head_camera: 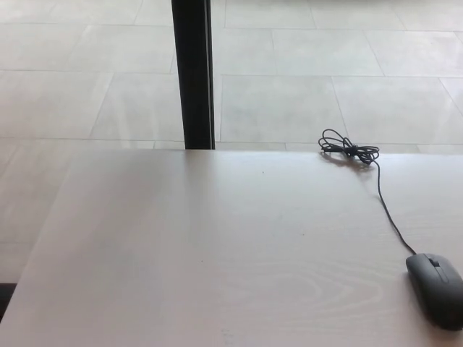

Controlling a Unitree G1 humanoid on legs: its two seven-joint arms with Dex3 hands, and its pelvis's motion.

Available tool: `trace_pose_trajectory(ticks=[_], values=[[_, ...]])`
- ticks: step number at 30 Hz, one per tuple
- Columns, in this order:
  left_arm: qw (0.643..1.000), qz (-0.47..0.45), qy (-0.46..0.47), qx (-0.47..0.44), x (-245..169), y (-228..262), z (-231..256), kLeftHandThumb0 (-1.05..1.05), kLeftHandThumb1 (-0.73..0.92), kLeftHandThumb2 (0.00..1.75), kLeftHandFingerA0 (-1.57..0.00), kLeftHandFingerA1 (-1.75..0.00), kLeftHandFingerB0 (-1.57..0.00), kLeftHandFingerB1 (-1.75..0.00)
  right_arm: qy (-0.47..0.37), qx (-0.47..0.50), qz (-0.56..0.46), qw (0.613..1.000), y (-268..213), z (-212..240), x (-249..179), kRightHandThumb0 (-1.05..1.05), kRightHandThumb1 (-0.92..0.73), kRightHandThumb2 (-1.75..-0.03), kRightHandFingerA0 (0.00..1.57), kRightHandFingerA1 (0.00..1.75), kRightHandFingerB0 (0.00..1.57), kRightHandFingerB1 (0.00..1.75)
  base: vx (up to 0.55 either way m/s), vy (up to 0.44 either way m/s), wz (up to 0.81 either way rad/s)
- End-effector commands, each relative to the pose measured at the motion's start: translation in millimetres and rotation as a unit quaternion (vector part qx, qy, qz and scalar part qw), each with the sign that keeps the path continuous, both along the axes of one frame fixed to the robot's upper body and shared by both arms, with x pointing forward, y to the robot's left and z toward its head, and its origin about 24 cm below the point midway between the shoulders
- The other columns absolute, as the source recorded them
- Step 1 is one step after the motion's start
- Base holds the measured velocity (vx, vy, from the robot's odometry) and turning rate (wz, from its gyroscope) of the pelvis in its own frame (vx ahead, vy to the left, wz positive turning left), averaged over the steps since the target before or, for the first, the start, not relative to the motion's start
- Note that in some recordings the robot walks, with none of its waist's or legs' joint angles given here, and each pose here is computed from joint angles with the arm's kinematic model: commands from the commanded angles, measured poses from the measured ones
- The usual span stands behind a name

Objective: The robot uses its right fingers to click on the left button of the black mouse placed on the table.

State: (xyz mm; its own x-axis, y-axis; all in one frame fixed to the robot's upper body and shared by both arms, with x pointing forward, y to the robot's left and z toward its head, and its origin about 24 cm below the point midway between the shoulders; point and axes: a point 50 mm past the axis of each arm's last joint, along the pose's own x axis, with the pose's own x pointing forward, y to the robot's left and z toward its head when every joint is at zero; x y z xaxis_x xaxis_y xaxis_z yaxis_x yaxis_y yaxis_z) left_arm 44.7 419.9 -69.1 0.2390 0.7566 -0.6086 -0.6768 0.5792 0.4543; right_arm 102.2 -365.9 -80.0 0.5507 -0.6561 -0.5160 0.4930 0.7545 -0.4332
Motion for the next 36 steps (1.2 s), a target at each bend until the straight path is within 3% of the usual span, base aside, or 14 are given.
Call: trace_pose_trajectory(ticks=[1,6,11,12,13,14,17,18,23,27,33,34,35,36], values=[[0.994,0.08,-0.068,0.036,-5.1,15.8,14.7,-0.43,0.47,0.54,-0.91,-1.02,-0.83,-0.56,-0.128,-0.051,-0.124,0.983,-37.9,34.6,1.6,-0.26,-0.53,-0.56,0.87,0.75,0.55,0.4,0.0,0.0,0.0],[0.993,0.089,-0.074,0.033,-5.3,14.0,12.7,-0.44,0.46,0.54,-0.96,-1.22,-0.86,-0.59,-0.158,-0.072,-0.154,0.973,-55.4,54.1,12.7,-0.3,-0.54,-0.56,0.84,0.77,0.53,0.39,0.0,0.0,0.0],[0.994,0.08,-0.069,0.034,-3.3,13.7,12.5,-0.45,0.47,0.54,-0.91,-1.05,-0.83,-0.55,-0.234,-0.102,-0.171,0.952,-81.0,103.0,41.3,-0.43,-0.45,-0.79,0.65,0.7,0.47,0.52,0.0,0.0,0.0],[0.994,0.079,-0.069,0.036,-3.2,13.5,12.5,-0.45,0.47,0.54,-0.9,-1.04,-0.84,-0.56,-0.252,-0.094,-0.175,0.947,-83.9,110.0,45.8,-0.35,-0.55,-0.56,0.76,0.72,0.53,0.38,0.0,0.0,0.0],[0.994,0.08,-0.071,0.035,-3.4,13.6,12.5,-0.44,0.46,0.55,-0.95,-1.34,-0.8,-0.57,-0.272,-0.095,-0.173,0.942,-87.4,121.1,52.6,-0.36,-0.57,-0.57,0.89,0.71,0.5,0.38,0.0,0.0,0.0],[0.993,0.083,-0.073,0.033,-3.8,13.9,12.7,-0.45,0.48,0.54,-0.88,-1.07,-0.8,-0.55,-0.299,-0.109,-0.167,0.933,-92.7,141.7,65.7,-0.44,-0.47,-0.79,0.74,0.68,0.45,0.51,0.0,0.0,0.0],[0.993,0.088,-0.075,0.033,-3.9,13.8,12.5,-0.43,0.46,0.54,-0.92,-1.03,-0.8,-0.56,-0.331,-0.127,-0.155,0.922,-95.8,167.7,81.8,-0.34,-0.6,-0.58,0.7,0.57,0.51,0.38,0.0,0.0,0.0],[0.993,0.091,-0.076,0.028,-3.2,14.1,12.4,-0.43,0.46,0.55,-0.93,-1.39,-0.8,-0.58,-0.393,-0.115,-0.138,0.902,-91.8,192.8,96.5,-0.29,-0.62,-0.59,0.82,0.6,0.48,0.39,0.0,0.0,0.0],[0.993,0.086,-0.077,0.031,-3.0,14.3,13.0,-0.43,0.46,0.54,-0.99,-1.24,-0.84,-0.57,-0.423,-0.147,-0.09,0.89,-83.8,227.2,113.5,-0.37,-0.59,-0.57,0.64,0.48,0.47,0.37,0.0,0.0,0.0],[0.992,0.093,-0.074,0.032,-2.8,15.6,13.9,-0.44,0.47,0.54,-0.89,-1.2,-0.79,-0.56,-0.46,-0.221,-0.002,0.86,-61.8,276.3,134.0,-0.67,-0.6,-0.6,0.88,0.7,0.55,0.44,0.0,0.0,0.0],[0.993,0.084,-0.074,0.036,-1.5,16.4,15.2,-0.44,0.47,0.55,-0.95,-1.24,-0.8,-0.57,-0.427,-0.308,0.175,0.832,-4.6,308.0,154.9,-0.6,-0.64,-0.6,0.47,0.49,0.45,0.34,0.0,0.0,0.0],[0.993,0.086,-0.074,0.035,-0.8,16.8,15.6,-0.45,0.48,0.55,-0.97,-1.0,-0.8,-0.54,-0.399,-0.356,0.233,0.812,14.0,308.8,159.6,-0.64,-0.7,-0.61,0.6,0.6,0.42,0.33,0.0,0.0,0.0],[0.993,0.084,-0.07,0.038,-0.1,16.8,15.7,-0.46,0.47,0.55,-0.92,-0.95,-0.79,-0.54,-0.378,-0.389,0.262,0.798,25.0,307.3,162.9,-0.62,-0.57,-0.94,0.58,0.65,0.35,0.5,0.0,0.0,0.0],[0.993,0.083,-0.07,0.04,0.2,16.6,15.8,-0.45,0.47,0.54,-0.95,-0.99,-0.83,-0.55,-0.362,-0.386,0.28,0.801,32.6,304.7,165.7,-0.64,-0.59,-0.94,0.46,0.58,0.33,0.49,0.0,0.0,0.0]])
